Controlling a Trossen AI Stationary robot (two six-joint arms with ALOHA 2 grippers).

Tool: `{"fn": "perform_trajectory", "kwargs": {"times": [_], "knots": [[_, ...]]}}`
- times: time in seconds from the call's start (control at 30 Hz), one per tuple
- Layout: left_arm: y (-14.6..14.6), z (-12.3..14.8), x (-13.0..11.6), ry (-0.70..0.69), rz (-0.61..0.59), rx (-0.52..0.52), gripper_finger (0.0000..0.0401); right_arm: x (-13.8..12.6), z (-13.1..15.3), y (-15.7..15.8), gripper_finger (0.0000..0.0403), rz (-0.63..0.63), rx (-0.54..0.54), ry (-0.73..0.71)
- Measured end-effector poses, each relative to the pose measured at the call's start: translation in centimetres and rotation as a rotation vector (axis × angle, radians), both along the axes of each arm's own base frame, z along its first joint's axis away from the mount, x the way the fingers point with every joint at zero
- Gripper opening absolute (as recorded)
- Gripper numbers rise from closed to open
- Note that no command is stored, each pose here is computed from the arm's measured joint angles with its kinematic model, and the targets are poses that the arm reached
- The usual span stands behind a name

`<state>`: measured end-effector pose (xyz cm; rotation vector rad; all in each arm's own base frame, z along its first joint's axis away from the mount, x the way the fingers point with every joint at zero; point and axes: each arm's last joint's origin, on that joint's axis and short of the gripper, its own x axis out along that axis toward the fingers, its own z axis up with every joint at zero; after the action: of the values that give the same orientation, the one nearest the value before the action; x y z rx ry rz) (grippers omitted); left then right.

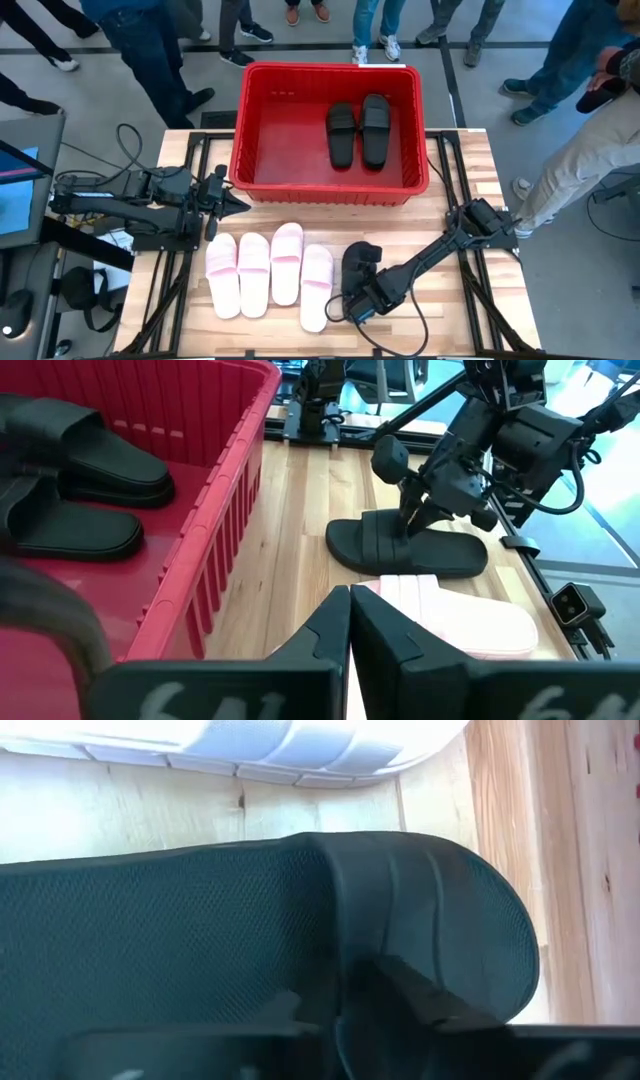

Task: Pick and place slides into bin
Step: Put the black slide into the red container

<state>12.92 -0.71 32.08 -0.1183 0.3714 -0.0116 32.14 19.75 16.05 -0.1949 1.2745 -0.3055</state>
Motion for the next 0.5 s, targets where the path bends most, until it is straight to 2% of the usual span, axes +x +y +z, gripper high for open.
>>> {"fn": "perform_trajectory", "kwargs": {"times": [0.07, 0.5], "knots": [[0.0, 0.0, 0.0, 0.0, 0.0, 0.0, 0.0, -0.1, 0.0, 0.2, 0.0011, 0.007, -0.001, 0.0], [0.0, 0.0, 0.0, 0.0, 0.0, 0.001, 0.0, -0.6, 1.5, 0.7, 0.0002, 0.012, -0.069, 0.023]]}}
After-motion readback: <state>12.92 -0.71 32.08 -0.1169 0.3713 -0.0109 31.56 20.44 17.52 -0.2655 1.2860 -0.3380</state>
